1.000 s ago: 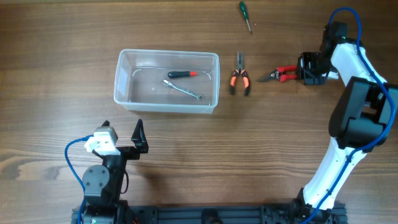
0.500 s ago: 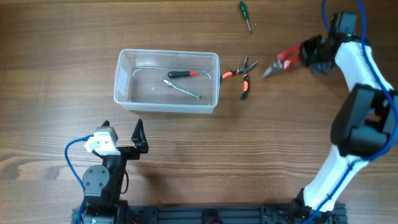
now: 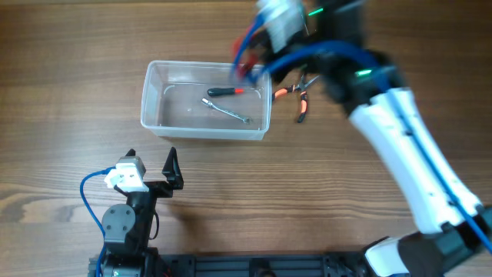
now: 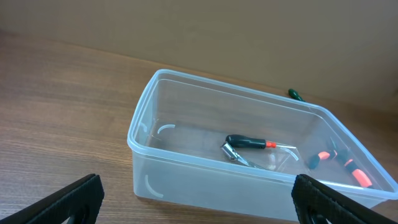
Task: Pack container
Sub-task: 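Place the pruning shears into the container and open the gripper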
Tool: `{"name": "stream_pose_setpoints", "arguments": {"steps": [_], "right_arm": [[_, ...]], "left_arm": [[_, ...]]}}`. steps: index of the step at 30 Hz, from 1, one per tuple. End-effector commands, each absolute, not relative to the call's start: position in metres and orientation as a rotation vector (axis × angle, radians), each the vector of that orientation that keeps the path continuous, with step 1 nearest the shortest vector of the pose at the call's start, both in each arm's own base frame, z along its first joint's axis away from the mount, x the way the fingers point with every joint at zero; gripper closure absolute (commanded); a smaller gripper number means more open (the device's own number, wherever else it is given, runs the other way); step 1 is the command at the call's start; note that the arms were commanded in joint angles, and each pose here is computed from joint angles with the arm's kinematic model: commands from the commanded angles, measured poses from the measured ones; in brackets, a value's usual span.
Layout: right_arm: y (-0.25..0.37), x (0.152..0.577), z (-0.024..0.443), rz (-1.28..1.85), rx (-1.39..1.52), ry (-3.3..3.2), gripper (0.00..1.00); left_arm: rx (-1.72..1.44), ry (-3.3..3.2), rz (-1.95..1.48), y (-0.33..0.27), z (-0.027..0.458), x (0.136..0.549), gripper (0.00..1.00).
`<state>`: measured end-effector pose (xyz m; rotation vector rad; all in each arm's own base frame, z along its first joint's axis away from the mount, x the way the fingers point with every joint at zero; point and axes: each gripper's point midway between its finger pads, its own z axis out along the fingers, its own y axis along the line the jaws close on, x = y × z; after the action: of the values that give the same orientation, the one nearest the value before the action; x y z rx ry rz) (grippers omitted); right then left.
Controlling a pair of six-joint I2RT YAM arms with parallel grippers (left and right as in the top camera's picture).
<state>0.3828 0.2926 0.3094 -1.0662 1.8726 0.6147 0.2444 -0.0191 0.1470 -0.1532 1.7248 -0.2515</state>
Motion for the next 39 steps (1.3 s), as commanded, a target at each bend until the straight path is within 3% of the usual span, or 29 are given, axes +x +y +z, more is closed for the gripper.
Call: {"name": "stream_pose_setpoints", "arguments": {"steps": [1, 11, 19, 20, 21, 22, 25, 27, 29, 33, 36, 39], "right_arm": [[0.324, 0.384, 0.239, 0.297, -1.523, 1.698, 0.96], [0.343, 0.405, 0.099, 0.284, -1.723, 1.827, 0.96], [0.343, 0.404, 0.081, 0.286, -1.734, 1.865, 0.96], [0.342, 0.408, 0.082, 0.274, -1.697, 1.894, 0.79], [0.340, 0.412, 0.085, 0.261, -1.652, 1.926, 0.50], [0.339, 0.416, 0.090, 0.250, -1.600, 1.959, 0.31], [0.339, 0.428, 0.133, 0.246, -1.417, 2.002, 0.15], [0.336, 0.430, 0.179, 0.217, -1.360, 1.938, 0.14], [0.325, 0.434, 0.222, 0.154, -1.278, 1.896, 0.20], [0.249, 0.457, 0.314, 0.034, -0.758, 1.946, 0.21], [0.181, 0.469, 0.327, 0.113, -0.373, 2.064, 0.15], [0.108, 0.476, 0.294, 0.176, 0.076, 2.236, 0.21]], "left_arm": [[-0.168, 1.727, -0.251, -0.017, 0.145, 0.245, 0.00], [-0.168, 1.727, -0.251, -0.017, 0.145, 0.245, 0.00], [-0.168, 1.727, -0.251, -0.017, 0.145, 0.245, 0.00], [-0.168, 1.727, -0.251, -0.017, 0.145, 0.245, 0.00], [-0.168, 1.727, -0.251, -0.017, 0.145, 0.245, 0.00], [-0.168, 1.727, -0.251, -0.017, 0.145, 0.245, 0.00], [-0.168, 1.727, -0.251, -0.017, 0.145, 0.245, 0.00], [-0.168, 1.727, -0.251, -0.017, 0.145, 0.245, 0.00], [-0.168, 1.727, -0.251, -0.017, 0.145, 0.245, 0.00], [-0.168, 1.727, -0.251, -0.017, 0.145, 0.245, 0.00], [-0.168, 1.727, -0.251, -0.017, 0.145, 0.245, 0.00], [-0.168, 1.727, -0.251, -0.017, 0.145, 0.245, 0.00]]}}
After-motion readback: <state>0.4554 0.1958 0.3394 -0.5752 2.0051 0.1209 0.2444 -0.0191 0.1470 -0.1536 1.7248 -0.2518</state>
